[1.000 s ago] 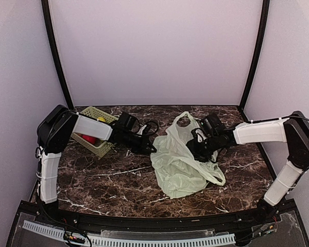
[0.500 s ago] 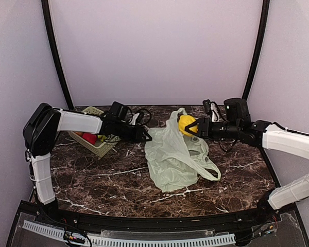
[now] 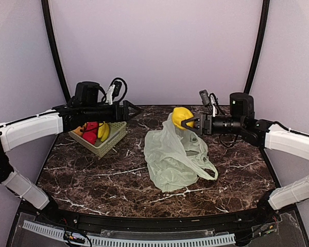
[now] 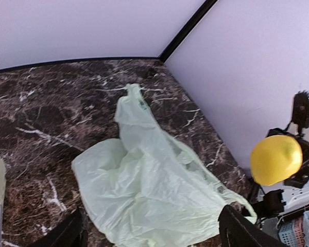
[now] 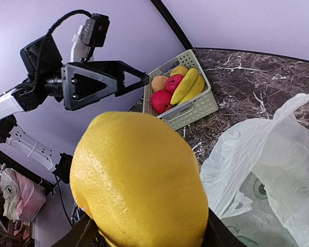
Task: Untie the knot of the plastic bag and take out the fruit
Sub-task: Pass from the right arm to the left
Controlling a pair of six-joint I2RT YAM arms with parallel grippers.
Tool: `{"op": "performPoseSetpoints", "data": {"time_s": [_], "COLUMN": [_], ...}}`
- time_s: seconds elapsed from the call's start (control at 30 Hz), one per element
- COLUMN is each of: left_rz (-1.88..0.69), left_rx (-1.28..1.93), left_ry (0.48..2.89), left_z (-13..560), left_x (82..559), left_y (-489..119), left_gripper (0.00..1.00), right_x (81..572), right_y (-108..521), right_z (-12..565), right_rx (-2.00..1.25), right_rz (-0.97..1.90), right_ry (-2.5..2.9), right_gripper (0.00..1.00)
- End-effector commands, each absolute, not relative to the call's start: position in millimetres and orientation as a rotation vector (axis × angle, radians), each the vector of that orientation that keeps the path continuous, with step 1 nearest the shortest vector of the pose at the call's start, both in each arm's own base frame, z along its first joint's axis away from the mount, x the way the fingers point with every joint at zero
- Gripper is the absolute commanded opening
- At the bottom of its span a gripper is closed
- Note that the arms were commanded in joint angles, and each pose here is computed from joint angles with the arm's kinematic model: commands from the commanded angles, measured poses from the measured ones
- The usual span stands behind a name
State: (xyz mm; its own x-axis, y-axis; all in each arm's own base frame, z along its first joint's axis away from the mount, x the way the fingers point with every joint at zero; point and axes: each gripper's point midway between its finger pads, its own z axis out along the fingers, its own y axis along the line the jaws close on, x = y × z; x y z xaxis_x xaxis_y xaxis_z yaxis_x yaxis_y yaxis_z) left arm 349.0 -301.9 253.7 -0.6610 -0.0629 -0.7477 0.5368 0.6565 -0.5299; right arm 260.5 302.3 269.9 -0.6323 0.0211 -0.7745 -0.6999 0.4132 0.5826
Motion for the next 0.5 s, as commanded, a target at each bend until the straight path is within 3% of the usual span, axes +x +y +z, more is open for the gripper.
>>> {"op": "performPoseSetpoints", "data": {"time_s": [0.0, 0.47], "left_rz": [-1.305, -1.643], "left_rx": [0.428, 0.511], "left_ry": [2.002, 1.972], "left_z": [298, 307], "left_x": [301, 253], "left_y": [-337, -383], "left_gripper": [0.88, 0.94], "right_x": [253, 241], "right_y": [325, 381], "right_z": [298, 284], "right_rx": [-0.728, -0.88], "right_rz": [1.311, 1.304], "right_ry": [1.815, 1.849], "right_gripper": [0.42, 0.43]}}
